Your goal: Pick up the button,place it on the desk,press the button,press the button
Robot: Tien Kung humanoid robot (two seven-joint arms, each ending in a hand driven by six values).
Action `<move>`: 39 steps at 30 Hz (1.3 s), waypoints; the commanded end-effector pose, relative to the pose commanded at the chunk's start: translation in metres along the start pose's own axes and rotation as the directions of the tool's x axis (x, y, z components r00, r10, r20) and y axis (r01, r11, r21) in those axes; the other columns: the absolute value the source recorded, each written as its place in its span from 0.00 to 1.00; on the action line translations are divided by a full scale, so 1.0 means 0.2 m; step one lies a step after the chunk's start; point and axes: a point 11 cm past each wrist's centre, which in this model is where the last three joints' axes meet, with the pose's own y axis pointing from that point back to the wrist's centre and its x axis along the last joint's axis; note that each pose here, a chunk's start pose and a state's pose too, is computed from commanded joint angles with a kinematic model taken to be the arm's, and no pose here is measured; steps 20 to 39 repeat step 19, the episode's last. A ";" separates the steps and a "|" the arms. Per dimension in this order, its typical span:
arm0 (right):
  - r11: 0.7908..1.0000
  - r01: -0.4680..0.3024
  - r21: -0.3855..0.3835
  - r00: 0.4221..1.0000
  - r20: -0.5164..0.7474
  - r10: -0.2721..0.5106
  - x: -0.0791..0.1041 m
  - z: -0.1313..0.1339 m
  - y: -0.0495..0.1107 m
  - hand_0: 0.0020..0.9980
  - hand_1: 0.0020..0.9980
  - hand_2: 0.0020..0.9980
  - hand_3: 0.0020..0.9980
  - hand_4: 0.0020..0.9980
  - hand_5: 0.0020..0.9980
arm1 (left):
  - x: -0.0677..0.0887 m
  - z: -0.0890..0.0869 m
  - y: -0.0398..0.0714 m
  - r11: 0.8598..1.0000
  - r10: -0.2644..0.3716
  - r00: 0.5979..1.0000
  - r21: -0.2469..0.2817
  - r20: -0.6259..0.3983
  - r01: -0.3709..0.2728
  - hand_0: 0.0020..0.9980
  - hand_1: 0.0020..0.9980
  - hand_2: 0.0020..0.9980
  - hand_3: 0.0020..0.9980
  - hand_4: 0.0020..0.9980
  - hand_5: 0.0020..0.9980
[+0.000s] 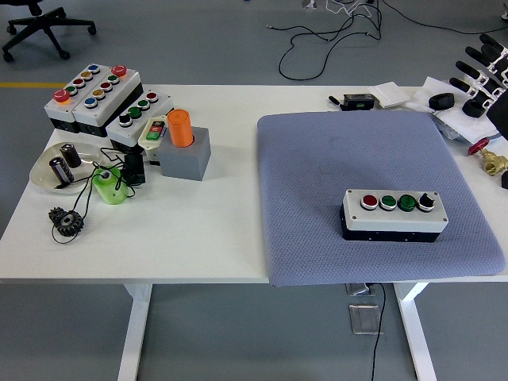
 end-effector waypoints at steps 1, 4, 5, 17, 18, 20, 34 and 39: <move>1.000 -0.003 0.001 1.000 0.003 0.003 0.00 0.00 0.00 0.81 0.82 0.87 0.89 0.79 0.25 | 0.00 0.00 0.00 1.000 0.001 1.000 0.000 0.000 -0.001 0.61 0.53 0.51 0.48 0.28 0.99; 1.000 -0.006 0.002 1.000 0.008 0.006 0.01 0.00 0.00 0.81 0.82 0.87 0.89 0.79 0.25 | 0.00 0.00 0.00 1.000 0.000 1.000 0.000 -0.001 0.000 0.61 0.53 0.51 0.48 0.28 0.99; 1.000 -0.008 0.002 1.000 0.011 0.008 0.01 0.00 0.00 0.81 0.82 0.87 0.89 0.79 0.25 | 0.00 0.00 0.00 1.000 0.000 1.000 0.000 -0.002 0.000 0.61 0.53 0.51 0.48 0.28 0.99; 1.000 -0.008 0.000 1.000 0.025 0.008 0.01 0.00 -0.01 0.83 0.82 0.87 0.89 0.76 0.25 | 0.00 0.01 0.00 1.000 0.001 1.000 -0.005 -0.002 -0.001 0.61 0.53 0.51 0.48 0.28 0.99; 1.000 -0.009 0.000 1.000 0.026 0.009 0.01 0.00 -0.01 0.83 0.82 0.87 0.89 0.76 0.25 | 0.00 0.01 0.00 1.000 0.002 1.000 -0.005 -0.001 -0.002 0.61 0.53 0.51 0.48 0.28 0.99; 1.000 -0.008 0.003 1.000 0.026 0.008 0.01 -0.01 -0.01 0.83 0.82 0.87 0.89 0.76 0.25 | 0.00 0.01 0.00 1.000 0.002 1.000 -0.005 -0.003 -0.002 0.61 0.53 0.51 0.48 0.28 0.99; 1.000 -0.008 0.003 1.000 0.026 0.008 0.01 -0.01 -0.01 0.83 0.82 0.87 0.89 0.76 0.25 | 0.00 0.01 0.00 1.000 0.002 1.000 -0.005 -0.003 -0.002 0.61 0.53 0.51 0.48 0.28 0.99; 1.000 -0.008 0.003 1.000 0.026 0.008 0.01 -0.01 -0.01 0.83 0.82 0.87 0.89 0.76 0.25 | 0.00 0.01 0.00 1.000 0.002 1.000 -0.005 -0.003 -0.002 0.61 0.53 0.51 0.48 0.28 0.99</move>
